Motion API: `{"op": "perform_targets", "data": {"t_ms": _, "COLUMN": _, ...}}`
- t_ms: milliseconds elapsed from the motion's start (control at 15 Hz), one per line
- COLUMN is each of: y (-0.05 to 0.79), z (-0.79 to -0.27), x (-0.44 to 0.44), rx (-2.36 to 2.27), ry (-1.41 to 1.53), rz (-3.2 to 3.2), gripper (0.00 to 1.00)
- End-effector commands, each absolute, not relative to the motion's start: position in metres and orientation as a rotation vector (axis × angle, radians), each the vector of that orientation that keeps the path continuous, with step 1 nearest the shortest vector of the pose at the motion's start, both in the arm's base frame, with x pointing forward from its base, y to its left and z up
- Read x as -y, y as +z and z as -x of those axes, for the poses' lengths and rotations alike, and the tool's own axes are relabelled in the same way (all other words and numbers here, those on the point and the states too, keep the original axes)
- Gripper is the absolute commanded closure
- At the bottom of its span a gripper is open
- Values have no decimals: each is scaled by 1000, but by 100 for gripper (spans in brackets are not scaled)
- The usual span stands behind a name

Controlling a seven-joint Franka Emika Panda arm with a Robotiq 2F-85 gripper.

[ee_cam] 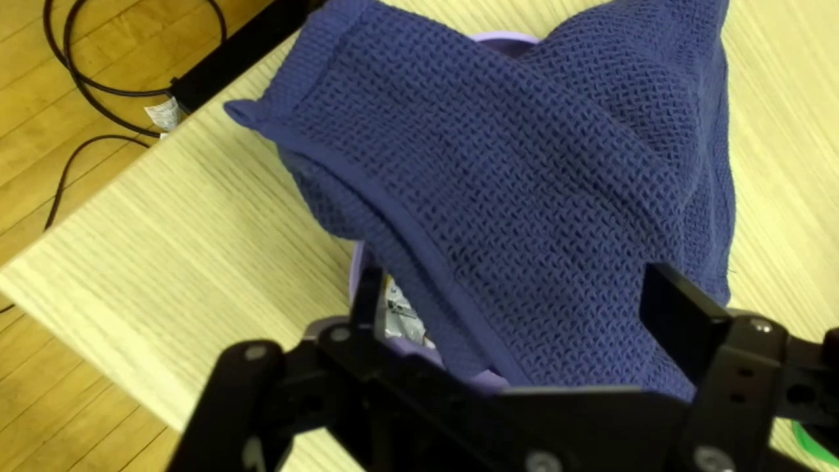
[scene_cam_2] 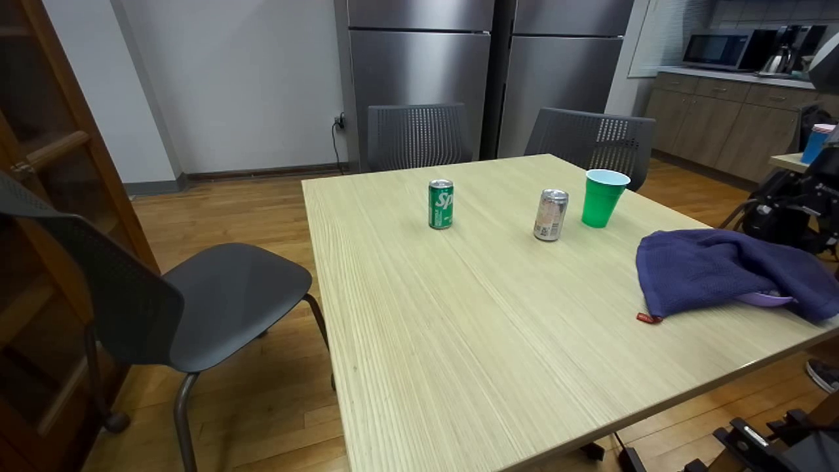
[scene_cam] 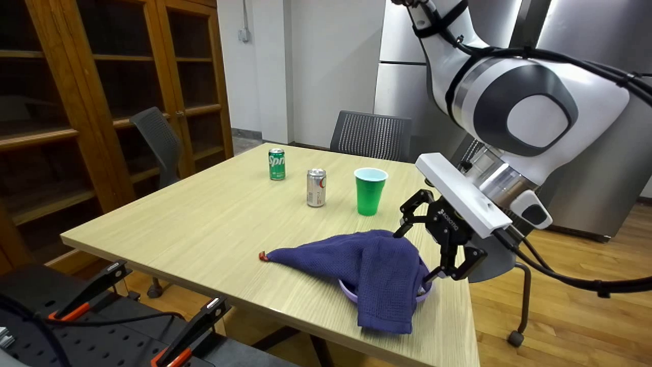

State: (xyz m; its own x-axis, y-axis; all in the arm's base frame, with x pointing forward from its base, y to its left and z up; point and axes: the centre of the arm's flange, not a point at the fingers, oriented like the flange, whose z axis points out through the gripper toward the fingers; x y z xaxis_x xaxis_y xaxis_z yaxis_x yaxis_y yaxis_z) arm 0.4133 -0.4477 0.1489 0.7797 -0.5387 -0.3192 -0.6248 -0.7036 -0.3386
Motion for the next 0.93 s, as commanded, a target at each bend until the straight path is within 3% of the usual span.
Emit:
{"op": "perform_targets", "data": {"t_ms": 0, "y": 156, "z": -424, "x": 455, "rx": -837, "ry": 217, "rz": 2534, "gripper": 0}}
{"op": "perform_targets", "data": {"t_ms": 867, "y": 135, "z": -462, "x": 444, "rx": -742, "ry": 131, "rz": 2558, "gripper": 0}}
